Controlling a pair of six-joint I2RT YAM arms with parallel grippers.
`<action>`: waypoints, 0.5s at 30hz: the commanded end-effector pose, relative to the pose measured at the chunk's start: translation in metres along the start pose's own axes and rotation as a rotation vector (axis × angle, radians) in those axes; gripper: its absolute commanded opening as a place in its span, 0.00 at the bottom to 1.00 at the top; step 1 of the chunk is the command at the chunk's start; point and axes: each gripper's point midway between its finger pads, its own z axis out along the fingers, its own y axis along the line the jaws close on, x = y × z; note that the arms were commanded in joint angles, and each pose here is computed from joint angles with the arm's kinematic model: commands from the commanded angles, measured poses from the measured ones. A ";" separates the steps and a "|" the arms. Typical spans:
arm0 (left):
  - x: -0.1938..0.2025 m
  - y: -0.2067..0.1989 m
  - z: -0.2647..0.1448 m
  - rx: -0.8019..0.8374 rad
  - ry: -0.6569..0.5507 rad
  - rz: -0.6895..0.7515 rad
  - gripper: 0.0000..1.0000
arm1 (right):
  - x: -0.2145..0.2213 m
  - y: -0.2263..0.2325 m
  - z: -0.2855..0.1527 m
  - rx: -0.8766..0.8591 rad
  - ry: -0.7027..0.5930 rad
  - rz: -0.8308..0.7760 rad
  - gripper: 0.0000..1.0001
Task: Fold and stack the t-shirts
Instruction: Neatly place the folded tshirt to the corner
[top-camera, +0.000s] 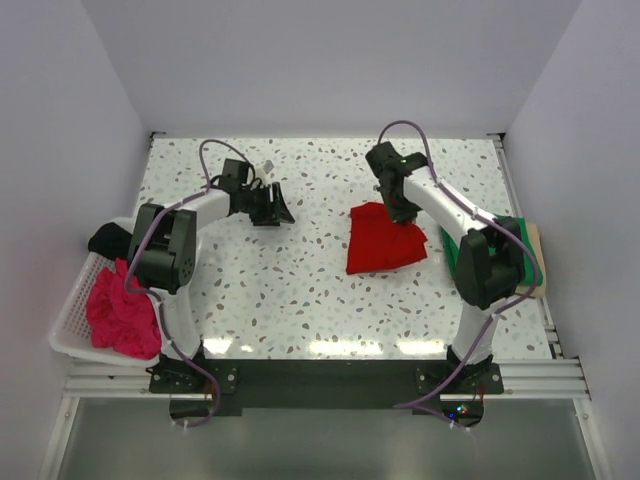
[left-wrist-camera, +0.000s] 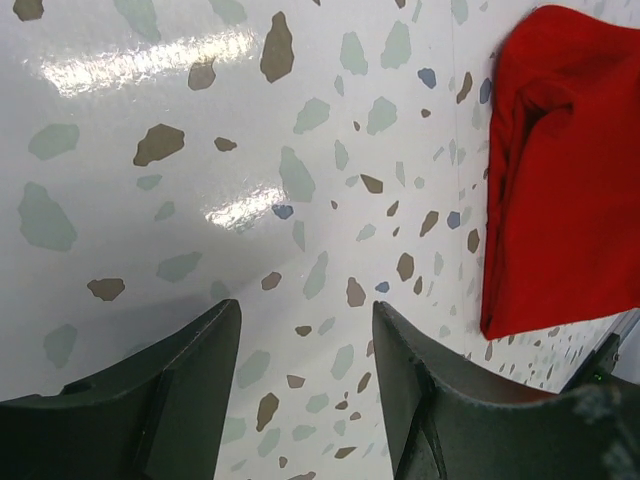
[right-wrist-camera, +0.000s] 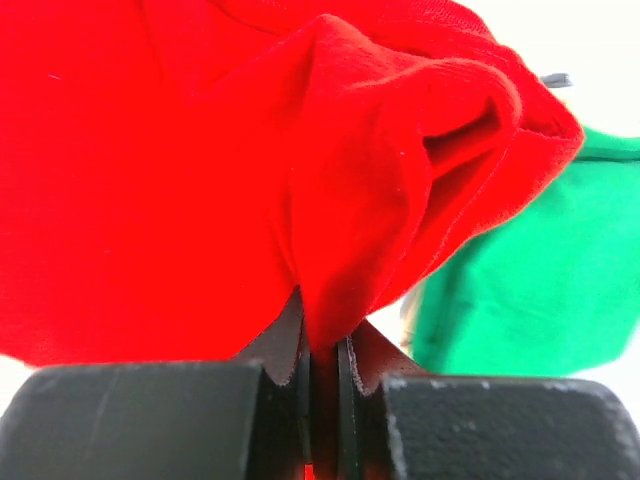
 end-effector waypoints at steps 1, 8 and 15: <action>-0.016 -0.015 -0.015 0.049 -0.064 0.021 0.60 | -0.001 -0.036 -0.033 0.066 -0.053 -0.044 0.00; -0.014 -0.017 -0.016 0.059 -0.064 0.021 0.59 | 0.016 -0.079 -0.060 0.141 -0.039 -0.039 0.00; -0.013 -0.017 -0.015 0.065 -0.057 0.014 0.59 | 0.030 -0.111 -0.085 0.179 -0.046 -0.023 0.00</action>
